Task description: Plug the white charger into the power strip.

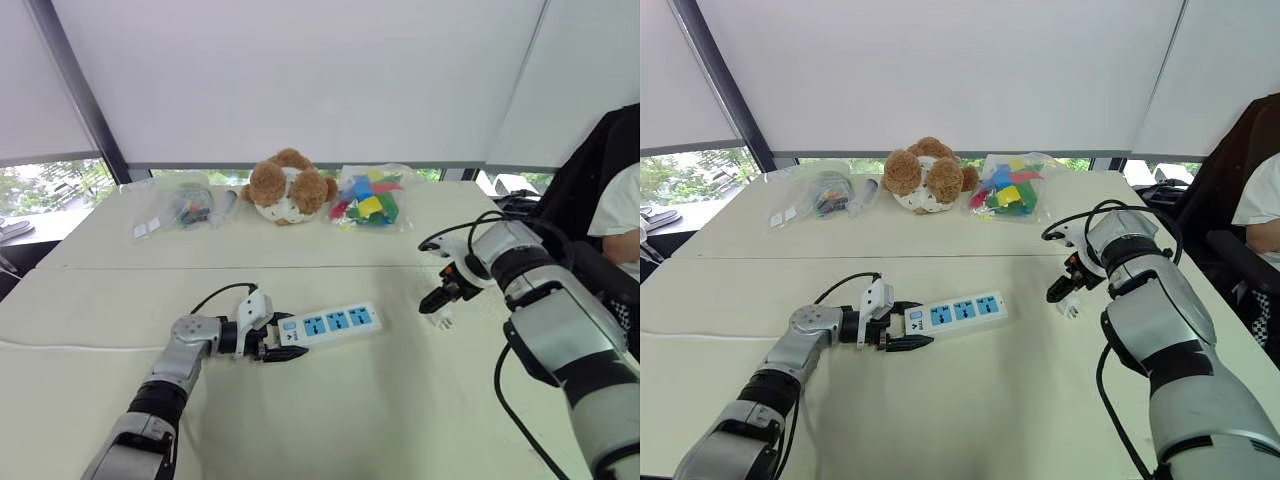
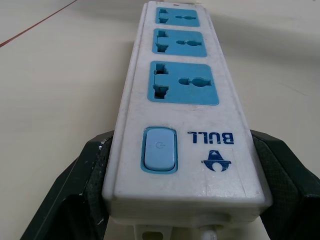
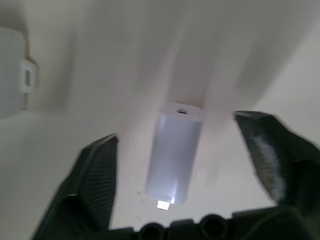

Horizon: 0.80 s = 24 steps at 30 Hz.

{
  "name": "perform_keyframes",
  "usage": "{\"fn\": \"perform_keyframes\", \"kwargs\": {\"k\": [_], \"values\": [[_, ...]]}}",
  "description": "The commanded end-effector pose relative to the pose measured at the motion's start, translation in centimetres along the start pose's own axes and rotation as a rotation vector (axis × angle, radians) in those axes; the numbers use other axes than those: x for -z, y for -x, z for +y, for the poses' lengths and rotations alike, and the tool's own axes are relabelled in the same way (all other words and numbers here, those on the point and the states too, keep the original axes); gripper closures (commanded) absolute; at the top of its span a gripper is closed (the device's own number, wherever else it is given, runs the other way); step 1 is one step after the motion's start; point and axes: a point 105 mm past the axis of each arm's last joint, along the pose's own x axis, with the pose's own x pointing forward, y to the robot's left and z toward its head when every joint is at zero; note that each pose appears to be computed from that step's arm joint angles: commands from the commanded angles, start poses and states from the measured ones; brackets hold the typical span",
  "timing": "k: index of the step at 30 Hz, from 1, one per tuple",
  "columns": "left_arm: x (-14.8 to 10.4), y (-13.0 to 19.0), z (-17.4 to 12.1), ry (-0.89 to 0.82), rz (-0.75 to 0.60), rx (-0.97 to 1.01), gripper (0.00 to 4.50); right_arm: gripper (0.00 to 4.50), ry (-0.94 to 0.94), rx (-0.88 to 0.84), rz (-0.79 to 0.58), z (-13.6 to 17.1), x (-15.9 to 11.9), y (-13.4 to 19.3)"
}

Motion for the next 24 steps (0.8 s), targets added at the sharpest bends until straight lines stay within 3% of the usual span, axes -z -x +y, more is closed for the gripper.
{"fn": "perform_keyframes", "kwargs": {"k": [1, 3, 4, 12, 20, 24], "values": [[1.0, -0.4, -0.2, 0.026, 0.034, -0.028, 1.42, 2.47, 0.014, 0.006, -0.024, 0.0, -0.6, 0.1], [1.3, -0.2, -0.4, 0.025, 0.047, -0.019, 1.42, 3.54, 0.018, 0.001, -0.022, 0.1, -0.5, 0.1], [1.5, -0.1, -0.6, 0.012, 0.07, 0.0, 1.42, 3.84, 0.026, -0.001, -0.02, 0.1, -0.6, 0.2], [2.2, 0.2, -1.3, -0.054, 0.177, 0.105, 1.42, 3.84, 0.153, -0.114, -0.008, 0.8, -0.5, 1.9], [1.9, -0.5, -1.2, -0.063, 0.19, 0.163, 1.42, 3.84, 0.518, -0.133, 0.064, 1.7, 4.5, 2.5], [1.9, -0.8, -1.3, -0.065, 0.198, 0.193, 1.42, 3.84, 0.594, -0.121, 0.069, 2.9, 5.5, 2.2]]}}
